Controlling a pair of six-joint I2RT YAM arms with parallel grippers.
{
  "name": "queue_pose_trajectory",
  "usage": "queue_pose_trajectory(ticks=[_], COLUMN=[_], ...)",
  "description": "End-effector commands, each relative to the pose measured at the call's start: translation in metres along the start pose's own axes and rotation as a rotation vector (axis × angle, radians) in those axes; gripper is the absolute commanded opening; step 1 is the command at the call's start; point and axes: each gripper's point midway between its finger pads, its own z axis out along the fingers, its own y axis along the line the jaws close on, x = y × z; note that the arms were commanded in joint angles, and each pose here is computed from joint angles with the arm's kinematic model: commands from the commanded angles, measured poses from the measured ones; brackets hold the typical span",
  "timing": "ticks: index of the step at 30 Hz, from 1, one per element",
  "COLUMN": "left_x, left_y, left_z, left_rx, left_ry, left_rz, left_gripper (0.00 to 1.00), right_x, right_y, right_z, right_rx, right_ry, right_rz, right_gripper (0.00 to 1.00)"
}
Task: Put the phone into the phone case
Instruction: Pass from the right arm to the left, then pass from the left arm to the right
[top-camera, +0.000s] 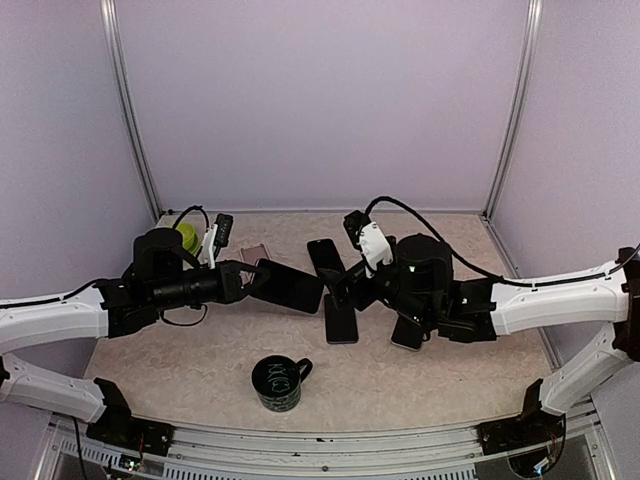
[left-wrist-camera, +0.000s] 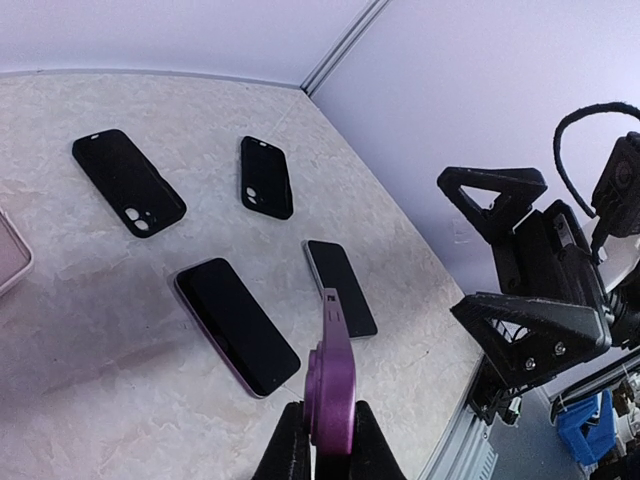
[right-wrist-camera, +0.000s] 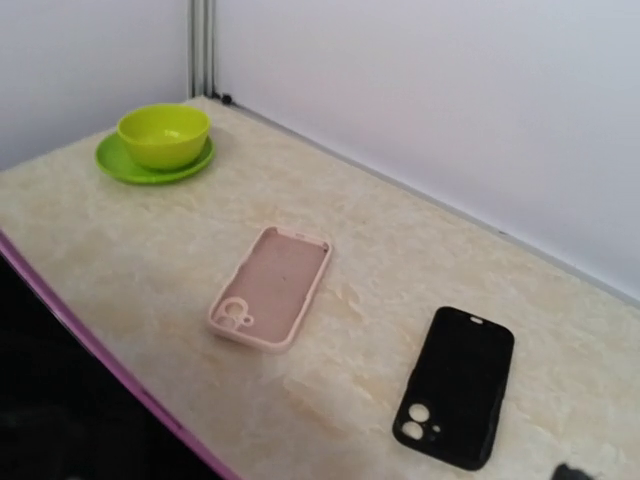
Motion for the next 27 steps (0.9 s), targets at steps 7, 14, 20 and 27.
queue_pose_trajectory(ticks=[7,14,20,27], left_x=[-0.034,-0.039,-0.044,-0.049], left_y=[-0.024,-0.020,-0.029,-0.043], left_z=[-0.013,-0.015,-0.018,-0.022], left_rx=[0.083,0.088,0.167,0.261], left_ry=[-0.138,-0.172,-0.209,-0.243], left_rz=[0.035,0.000,-0.036,-0.037], left_gripper=[0.00,0.00,0.00,0.00], right_x=[-0.021,-0.015,0.003,0.007], right_y=[-0.011,-0.022,-0.017,-0.002], right_z=[-0.024,-0.033,-0.021,-0.019], right_rx=[-0.087,-0.094,-0.117,-0.209], right_ry=[-0.086,-0.064,0.052,0.091], right_rz=[0.201,0.303,0.404,0.530], right_gripper=[1.00,0.99,0.95,0.95])
